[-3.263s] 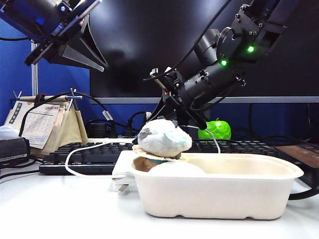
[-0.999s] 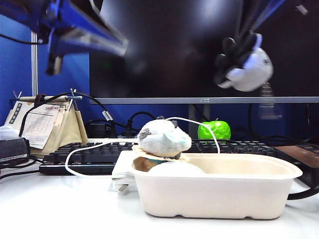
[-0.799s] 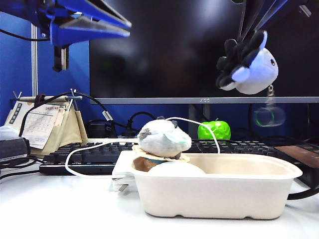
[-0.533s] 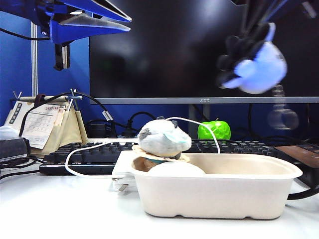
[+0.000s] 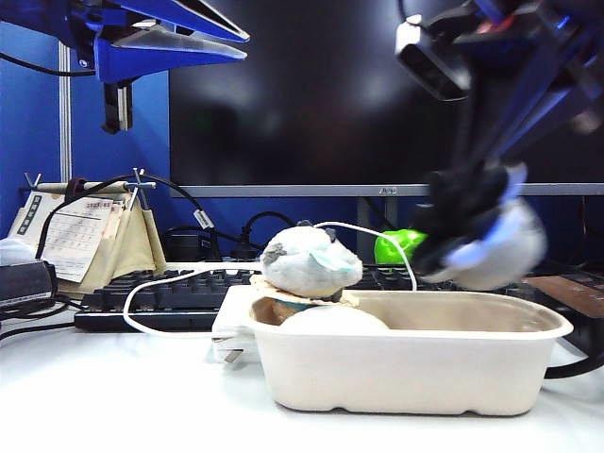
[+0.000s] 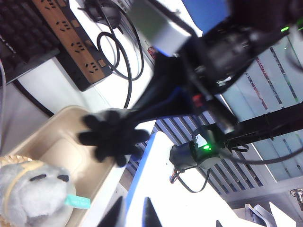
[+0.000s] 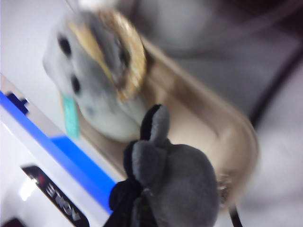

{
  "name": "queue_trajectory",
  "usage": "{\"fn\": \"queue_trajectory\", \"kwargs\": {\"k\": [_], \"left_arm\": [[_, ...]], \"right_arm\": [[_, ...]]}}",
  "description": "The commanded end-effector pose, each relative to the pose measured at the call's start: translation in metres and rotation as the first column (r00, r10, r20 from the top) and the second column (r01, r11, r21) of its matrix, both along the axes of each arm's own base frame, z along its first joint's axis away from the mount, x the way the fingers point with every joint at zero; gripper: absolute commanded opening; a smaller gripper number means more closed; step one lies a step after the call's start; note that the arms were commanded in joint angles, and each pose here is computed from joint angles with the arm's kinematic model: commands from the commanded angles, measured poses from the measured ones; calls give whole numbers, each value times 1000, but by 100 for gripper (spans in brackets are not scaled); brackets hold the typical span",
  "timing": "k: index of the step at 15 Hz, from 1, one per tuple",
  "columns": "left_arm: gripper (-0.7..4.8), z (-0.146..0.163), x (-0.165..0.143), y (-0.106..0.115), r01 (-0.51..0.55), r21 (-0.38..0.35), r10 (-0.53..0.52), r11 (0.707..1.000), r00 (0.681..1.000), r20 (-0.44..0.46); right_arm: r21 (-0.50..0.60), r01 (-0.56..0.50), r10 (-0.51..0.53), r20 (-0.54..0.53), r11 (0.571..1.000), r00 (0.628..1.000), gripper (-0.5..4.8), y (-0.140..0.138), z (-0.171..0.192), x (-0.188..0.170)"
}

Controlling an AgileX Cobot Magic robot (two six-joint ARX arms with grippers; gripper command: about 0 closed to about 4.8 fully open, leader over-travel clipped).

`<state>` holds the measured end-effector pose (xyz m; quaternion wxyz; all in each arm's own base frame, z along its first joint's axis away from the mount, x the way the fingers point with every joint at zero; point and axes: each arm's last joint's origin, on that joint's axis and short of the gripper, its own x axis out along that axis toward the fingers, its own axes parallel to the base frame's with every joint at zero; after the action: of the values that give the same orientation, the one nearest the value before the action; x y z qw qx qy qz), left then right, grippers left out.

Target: Identity fluffy octopus among items on the table, put them into the paper lunch box.

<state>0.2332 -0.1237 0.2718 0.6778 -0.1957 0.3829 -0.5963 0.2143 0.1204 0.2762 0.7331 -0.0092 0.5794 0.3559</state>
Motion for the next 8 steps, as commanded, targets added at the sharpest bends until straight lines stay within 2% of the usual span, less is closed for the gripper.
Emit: {"fn": "queue_trajectory", "kwargs": {"k": [1, 5, 8], "left_arm": [[57, 2, 0, 0, 9, -13, -9, 1000, 1000, 19], [57, 2, 0, 0, 10, -13, -10, 1000, 1000, 19], [57, 2, 0, 0, 10, -13, -9, 1000, 1000, 19]], "right_arm": [[67, -18, 16, 32, 998, 999, -1, 4, 1, 2], [64, -18, 16, 25, 998, 1000, -1, 6, -6, 6], [46, -16, 17, -8, 999, 1000, -1, 8, -27, 10]]}}
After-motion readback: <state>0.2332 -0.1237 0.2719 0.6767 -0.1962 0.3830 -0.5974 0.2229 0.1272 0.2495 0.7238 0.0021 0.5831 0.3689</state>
